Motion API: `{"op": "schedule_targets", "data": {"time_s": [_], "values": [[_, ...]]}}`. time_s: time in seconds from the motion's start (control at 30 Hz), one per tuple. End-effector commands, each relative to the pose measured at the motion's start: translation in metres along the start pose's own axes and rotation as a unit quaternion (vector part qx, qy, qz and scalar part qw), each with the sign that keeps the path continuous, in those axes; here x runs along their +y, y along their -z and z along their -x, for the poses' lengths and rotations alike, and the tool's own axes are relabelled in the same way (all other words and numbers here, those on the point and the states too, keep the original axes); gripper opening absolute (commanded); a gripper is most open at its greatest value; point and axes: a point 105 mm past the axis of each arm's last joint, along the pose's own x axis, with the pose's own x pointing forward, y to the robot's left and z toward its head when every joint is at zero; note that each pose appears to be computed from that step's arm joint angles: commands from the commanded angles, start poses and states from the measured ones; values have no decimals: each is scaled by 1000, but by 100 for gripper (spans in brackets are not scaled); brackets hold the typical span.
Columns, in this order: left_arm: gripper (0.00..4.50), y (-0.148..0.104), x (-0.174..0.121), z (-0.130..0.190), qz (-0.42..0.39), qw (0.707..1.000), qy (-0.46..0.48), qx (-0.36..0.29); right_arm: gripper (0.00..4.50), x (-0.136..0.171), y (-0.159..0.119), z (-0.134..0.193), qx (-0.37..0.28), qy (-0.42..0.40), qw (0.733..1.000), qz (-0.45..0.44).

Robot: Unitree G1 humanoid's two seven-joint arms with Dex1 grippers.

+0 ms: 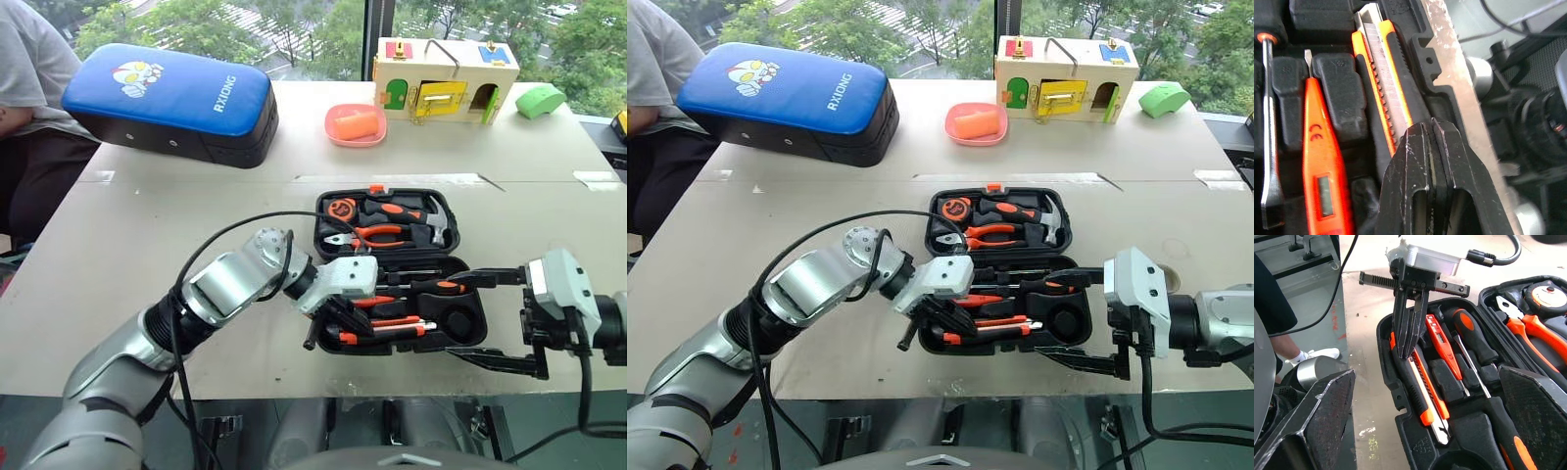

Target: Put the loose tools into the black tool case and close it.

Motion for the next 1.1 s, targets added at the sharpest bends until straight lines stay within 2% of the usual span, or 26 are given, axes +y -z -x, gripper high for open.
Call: {"op": "schedule_targets", "data": {"time_s": [0.03,0.37,0.63,0.77,0.9,0.93,0.97,1.1], "values": [[10,18,1,-13,-4,999,-4,41,450,0,-4,0,-6,4,1000,10],[10,26,-20,-14,-14,998,44,48,450,0,-4,0,-5,5,1000,2],[10,37,-10,-26,-40,996,19,72,450,-4,-3,1,-4,9,1000,-2],[10,19,-4,-14,-44,999,2,11,450,-8,4,5,8,21,1000,-4],[10,-9,-1,32,-21,992,-38,-123,450,-18,21,24,23,75,996,-41],[69,-17,1,50,-16,984,-61,-169,450,-22,29,36,31,102,993,-57],[89,-22,2,65,-12,976,-80,-200,450,-24,35,46,36,125,989,-70],[270,-26,2,99,21,961,-117,-251,450,-24,63,93,71,210,968,-118]]}}
